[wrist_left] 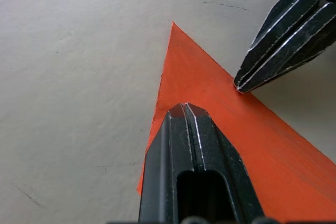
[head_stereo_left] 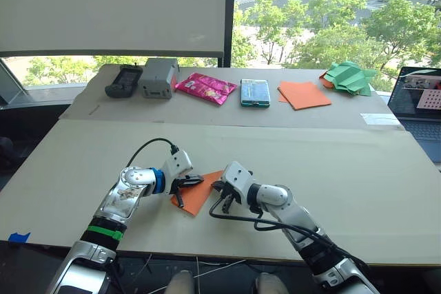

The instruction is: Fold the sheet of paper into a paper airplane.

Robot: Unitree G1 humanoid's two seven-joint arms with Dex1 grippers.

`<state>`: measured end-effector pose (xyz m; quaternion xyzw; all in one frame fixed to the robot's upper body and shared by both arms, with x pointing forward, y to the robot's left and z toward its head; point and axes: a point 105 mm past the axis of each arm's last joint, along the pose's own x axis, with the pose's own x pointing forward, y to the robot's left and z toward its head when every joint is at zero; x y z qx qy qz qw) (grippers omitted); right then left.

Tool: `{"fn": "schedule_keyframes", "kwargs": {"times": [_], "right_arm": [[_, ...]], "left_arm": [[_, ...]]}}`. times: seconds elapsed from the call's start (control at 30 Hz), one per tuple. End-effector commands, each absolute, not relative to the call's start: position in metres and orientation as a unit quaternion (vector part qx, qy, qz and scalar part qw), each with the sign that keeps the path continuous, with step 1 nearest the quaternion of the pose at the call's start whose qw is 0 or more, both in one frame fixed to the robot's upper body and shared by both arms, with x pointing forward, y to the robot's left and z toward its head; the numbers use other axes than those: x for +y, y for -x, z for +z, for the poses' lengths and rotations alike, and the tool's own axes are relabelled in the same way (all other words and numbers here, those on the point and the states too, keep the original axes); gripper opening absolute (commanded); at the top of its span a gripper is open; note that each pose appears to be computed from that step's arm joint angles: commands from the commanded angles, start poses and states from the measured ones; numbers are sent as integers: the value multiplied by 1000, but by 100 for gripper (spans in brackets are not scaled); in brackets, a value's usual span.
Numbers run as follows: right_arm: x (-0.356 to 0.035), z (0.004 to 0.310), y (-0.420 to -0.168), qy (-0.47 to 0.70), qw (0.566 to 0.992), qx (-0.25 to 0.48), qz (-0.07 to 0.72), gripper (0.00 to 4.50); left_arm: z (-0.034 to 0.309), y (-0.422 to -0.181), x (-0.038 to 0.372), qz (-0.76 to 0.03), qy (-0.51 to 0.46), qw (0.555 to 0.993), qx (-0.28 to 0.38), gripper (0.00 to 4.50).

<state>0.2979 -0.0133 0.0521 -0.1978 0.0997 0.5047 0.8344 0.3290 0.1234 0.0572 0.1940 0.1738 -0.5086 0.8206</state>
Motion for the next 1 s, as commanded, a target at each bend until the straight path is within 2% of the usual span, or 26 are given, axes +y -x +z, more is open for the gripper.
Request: {"fn": "schedule_keyframes", "kwargs": {"times": [0.03,0.3,0.43,0.6,0.67,0.87,1.0], "right_arm": [[-7,25,-275,191,803,156,543,0],[-4,26,-272,201,796,153,550,0],[-10,59,-288,181,824,96,529,0],[0,85,-289,154,828,52,536,0],[3,86,-291,150,831,53,534,0],[-3,56,-305,180,842,91,500,0],[-4,42,-297,181,830,107,517,0]], "left_arm": [[32,-319,131,-505,-193,809,230,3],[31,-318,131,-507,-192,808,232,3],[30,-316,132,-507,-192,807,235,3],[28,-314,132,-509,-191,805,238,3],[28,-313,132,-510,-191,804,238,3],[28,-312,132,-510,-190,804,240,3],[29,-311,135,-508,-191,804,242,3]]}}
